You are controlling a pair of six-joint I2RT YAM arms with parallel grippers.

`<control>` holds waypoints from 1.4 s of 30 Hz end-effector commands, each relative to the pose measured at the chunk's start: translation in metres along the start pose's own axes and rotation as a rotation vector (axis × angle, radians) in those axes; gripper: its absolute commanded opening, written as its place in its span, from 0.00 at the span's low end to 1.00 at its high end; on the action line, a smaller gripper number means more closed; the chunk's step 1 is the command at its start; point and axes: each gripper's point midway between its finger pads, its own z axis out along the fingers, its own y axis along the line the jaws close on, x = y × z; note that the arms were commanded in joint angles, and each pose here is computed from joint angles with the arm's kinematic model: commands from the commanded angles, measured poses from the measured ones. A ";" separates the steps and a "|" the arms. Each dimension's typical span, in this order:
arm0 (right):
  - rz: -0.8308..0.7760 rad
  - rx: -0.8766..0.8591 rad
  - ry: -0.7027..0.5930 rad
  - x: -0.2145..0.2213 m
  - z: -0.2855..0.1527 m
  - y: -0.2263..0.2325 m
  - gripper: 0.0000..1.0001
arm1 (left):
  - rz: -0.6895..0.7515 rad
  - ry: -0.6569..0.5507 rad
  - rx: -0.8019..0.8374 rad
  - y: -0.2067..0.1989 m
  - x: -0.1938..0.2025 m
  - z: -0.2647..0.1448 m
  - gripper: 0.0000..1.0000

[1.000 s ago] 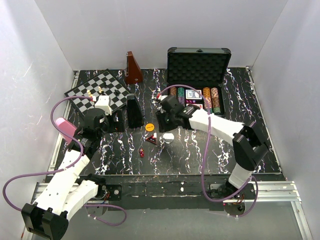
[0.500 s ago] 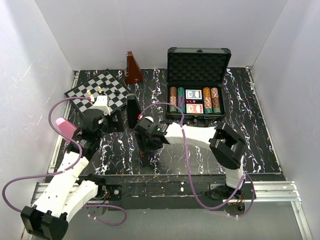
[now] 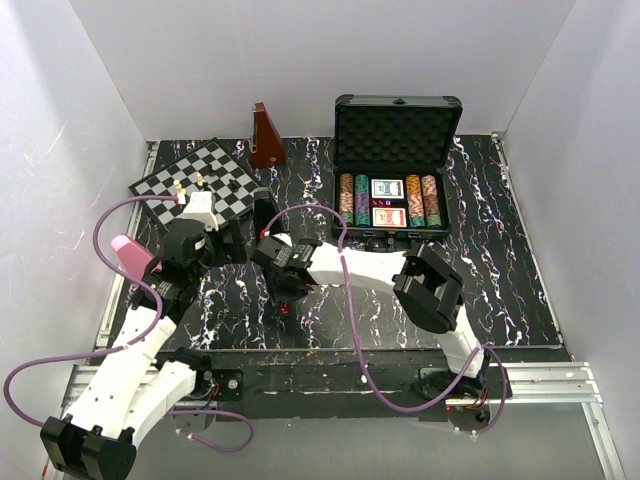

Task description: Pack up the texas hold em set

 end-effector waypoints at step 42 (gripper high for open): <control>0.025 0.112 -0.185 -0.043 -0.101 -0.101 0.01 | -0.007 -0.023 -0.008 0.000 -0.011 -0.002 0.98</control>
